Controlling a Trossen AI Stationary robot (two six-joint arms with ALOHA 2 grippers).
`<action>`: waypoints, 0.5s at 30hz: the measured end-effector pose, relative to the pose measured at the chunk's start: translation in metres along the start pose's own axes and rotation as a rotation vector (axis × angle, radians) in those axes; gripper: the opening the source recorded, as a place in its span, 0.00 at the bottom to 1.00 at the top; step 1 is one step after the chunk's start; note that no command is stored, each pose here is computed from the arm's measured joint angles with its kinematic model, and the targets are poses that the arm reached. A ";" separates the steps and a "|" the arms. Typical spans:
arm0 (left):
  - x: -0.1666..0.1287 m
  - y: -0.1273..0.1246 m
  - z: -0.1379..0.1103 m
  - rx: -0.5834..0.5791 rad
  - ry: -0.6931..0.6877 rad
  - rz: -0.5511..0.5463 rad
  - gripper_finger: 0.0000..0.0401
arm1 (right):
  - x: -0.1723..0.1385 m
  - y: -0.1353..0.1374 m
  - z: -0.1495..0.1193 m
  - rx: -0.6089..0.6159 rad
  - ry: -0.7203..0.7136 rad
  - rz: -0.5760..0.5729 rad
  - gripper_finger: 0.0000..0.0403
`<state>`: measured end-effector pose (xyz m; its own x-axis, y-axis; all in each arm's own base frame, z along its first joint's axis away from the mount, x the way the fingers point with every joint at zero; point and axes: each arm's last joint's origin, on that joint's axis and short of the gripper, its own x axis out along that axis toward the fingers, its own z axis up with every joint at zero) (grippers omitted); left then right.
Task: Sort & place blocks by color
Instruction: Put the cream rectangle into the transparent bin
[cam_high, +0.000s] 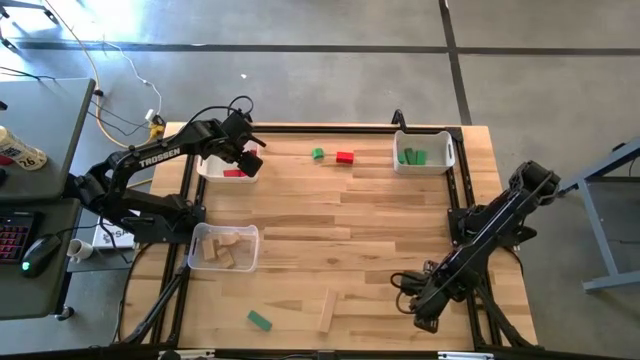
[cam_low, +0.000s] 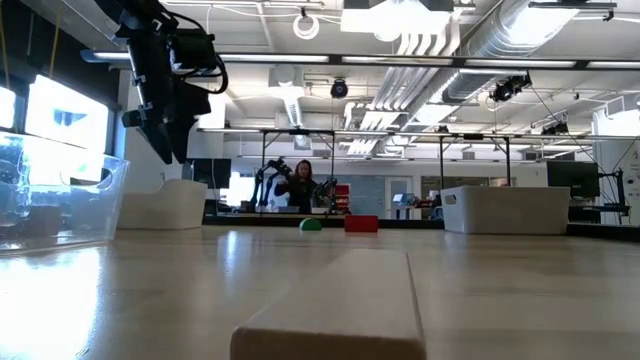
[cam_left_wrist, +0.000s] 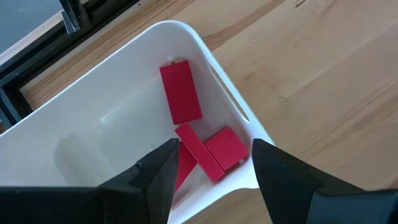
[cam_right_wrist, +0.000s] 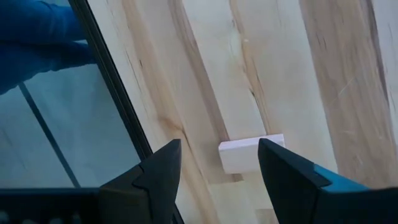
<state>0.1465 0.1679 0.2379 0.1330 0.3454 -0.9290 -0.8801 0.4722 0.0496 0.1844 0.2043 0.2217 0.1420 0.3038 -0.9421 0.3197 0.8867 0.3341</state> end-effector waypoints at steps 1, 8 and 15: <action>0.000 0.000 0.000 0.001 0.000 0.000 0.47 | 0.000 0.000 0.000 -0.011 0.003 0.001 0.50; 0.000 0.000 0.000 0.000 0.000 0.000 0.47 | 0.000 0.000 -0.001 -0.138 0.027 0.012 0.50; 0.000 0.000 0.000 0.000 0.000 -0.001 0.47 | 0.000 0.000 -0.001 -0.212 0.027 0.011 0.50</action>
<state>0.1466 0.1679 0.2379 0.1338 0.3452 -0.9289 -0.8800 0.4724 0.0488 0.1836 0.2046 0.2217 0.1177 0.3203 -0.9400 0.1133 0.9360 0.3332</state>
